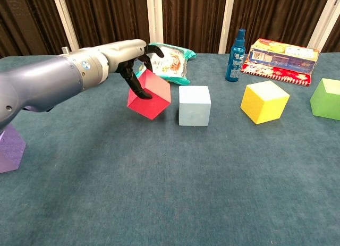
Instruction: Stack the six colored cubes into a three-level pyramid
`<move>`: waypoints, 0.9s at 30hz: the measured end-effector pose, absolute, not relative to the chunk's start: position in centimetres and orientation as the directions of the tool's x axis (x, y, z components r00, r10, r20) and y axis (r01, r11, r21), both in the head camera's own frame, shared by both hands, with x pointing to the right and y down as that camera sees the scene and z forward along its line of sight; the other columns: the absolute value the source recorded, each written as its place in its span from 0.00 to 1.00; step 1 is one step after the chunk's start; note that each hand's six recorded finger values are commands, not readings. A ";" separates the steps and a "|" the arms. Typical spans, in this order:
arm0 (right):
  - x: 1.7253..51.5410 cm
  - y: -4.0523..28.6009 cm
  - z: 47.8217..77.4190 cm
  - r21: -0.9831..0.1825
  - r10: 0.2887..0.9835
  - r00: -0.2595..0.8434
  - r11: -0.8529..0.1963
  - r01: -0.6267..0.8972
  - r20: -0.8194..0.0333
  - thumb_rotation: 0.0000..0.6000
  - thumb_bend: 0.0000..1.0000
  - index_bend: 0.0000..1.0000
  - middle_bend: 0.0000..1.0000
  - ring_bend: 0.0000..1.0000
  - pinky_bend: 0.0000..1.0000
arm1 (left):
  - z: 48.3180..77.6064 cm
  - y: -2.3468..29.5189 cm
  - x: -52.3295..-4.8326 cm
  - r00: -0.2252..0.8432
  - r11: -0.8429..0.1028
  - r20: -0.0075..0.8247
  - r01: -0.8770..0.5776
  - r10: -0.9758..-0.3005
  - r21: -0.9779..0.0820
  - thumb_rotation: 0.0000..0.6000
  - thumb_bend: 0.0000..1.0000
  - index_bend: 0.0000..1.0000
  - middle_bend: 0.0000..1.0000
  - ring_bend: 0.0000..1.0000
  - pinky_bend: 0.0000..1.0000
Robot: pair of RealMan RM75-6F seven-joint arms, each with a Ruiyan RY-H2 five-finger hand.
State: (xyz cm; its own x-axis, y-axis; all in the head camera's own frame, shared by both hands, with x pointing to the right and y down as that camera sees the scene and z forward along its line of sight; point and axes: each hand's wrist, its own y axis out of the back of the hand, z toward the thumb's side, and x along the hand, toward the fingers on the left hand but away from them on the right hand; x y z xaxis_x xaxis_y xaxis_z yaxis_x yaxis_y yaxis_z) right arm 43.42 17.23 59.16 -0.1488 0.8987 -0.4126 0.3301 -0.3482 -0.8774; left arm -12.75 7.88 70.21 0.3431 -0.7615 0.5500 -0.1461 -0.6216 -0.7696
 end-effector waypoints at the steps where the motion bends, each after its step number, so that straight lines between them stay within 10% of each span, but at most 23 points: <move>1: 43.4 17.2 59.2 -0.877 0.899 -0.149 -0.348 0.330 -0.413 1.00 0.28 0.00 0.00 0.00 0.00 | 70.2 7.9 -12.7 0.345 -0.619 0.545 -0.154 -0.764 -0.770 1.00 0.30 0.14 0.38 0.06 0.11; 27: 43.4 17.3 59.2 -0.876 0.897 -0.149 -0.352 0.331 -0.417 1.00 0.28 0.00 0.00 0.00 0.00 | 72.7 9.1 -14.0 0.348 -0.645 0.562 -0.198 -0.750 -0.738 1.00 0.27 0.11 0.30 0.06 0.11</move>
State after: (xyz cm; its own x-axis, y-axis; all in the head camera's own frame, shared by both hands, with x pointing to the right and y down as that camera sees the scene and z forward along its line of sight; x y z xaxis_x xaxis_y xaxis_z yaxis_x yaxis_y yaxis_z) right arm 43.39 17.31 59.16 -0.1494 0.8967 -0.4166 0.3306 -0.3518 -0.8757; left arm -14.00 9.14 72.72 0.3483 -0.7501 0.5622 -0.1982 -0.6451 -0.7379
